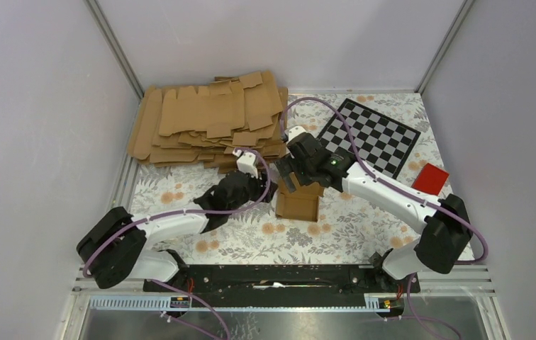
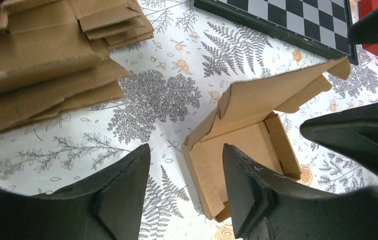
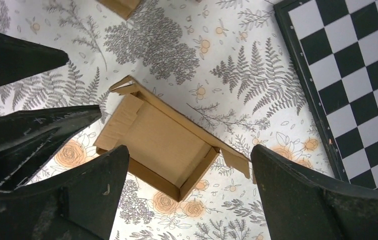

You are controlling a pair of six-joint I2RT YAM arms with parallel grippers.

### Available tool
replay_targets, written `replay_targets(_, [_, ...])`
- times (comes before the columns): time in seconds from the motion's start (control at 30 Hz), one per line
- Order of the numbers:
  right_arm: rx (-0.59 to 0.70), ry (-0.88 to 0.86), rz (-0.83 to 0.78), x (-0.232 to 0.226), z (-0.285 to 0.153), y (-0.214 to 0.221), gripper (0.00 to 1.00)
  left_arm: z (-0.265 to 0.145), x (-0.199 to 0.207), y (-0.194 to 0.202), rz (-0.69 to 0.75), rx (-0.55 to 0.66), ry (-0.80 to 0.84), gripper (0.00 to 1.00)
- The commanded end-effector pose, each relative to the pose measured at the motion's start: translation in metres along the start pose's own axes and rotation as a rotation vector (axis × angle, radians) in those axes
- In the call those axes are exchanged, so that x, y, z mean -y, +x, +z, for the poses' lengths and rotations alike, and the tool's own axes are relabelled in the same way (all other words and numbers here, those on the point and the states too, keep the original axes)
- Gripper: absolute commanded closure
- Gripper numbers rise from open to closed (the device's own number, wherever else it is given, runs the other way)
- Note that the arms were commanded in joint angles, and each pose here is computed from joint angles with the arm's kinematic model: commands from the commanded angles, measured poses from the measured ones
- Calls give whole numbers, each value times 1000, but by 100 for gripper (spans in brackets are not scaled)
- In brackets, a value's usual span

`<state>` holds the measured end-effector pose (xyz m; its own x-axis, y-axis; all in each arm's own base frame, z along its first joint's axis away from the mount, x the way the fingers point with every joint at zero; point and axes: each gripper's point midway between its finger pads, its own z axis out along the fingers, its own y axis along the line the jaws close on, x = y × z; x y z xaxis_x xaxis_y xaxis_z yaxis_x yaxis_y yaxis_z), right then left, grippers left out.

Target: Fold the paper box

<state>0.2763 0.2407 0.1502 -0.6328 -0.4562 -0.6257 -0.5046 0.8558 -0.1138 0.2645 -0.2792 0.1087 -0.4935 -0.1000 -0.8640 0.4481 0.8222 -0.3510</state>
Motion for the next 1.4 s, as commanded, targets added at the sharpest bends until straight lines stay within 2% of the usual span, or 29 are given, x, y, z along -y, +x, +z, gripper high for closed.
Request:
replay_targets(0.0, [92, 26, 172, 23, -17, -23, 3, 3, 23, -27, 7, -62, 127, 41])
replay_targets(0.17, [54, 2, 350, 44, -18, -1, 10, 15, 25, -38, 53, -167, 98, 44])
replay_targets(0.33, [47, 31, 420, 61, -21, 20, 20, 22, 24, -46, 62, -216, 50, 51])
replay_targets(0.63, [17, 55, 440, 66, -11, 38, 39, 35, 22, -36, 80, -306, 21, 61])
replay_targets(0.8, [-14, 50, 433, 63, -3, 46, 43, 38, 21, -29, 81, -333, 19, 61])
replay_targets(1.03, [-7, 60, 423, 64, 11, 46, 50, 42, 22, -27, 83, -343, 24, 75])
replay_targets(1.37, [-35, 50, 424, 60, 25, 51, 60, 44, 27, -27, 83, -350, 45, 83])
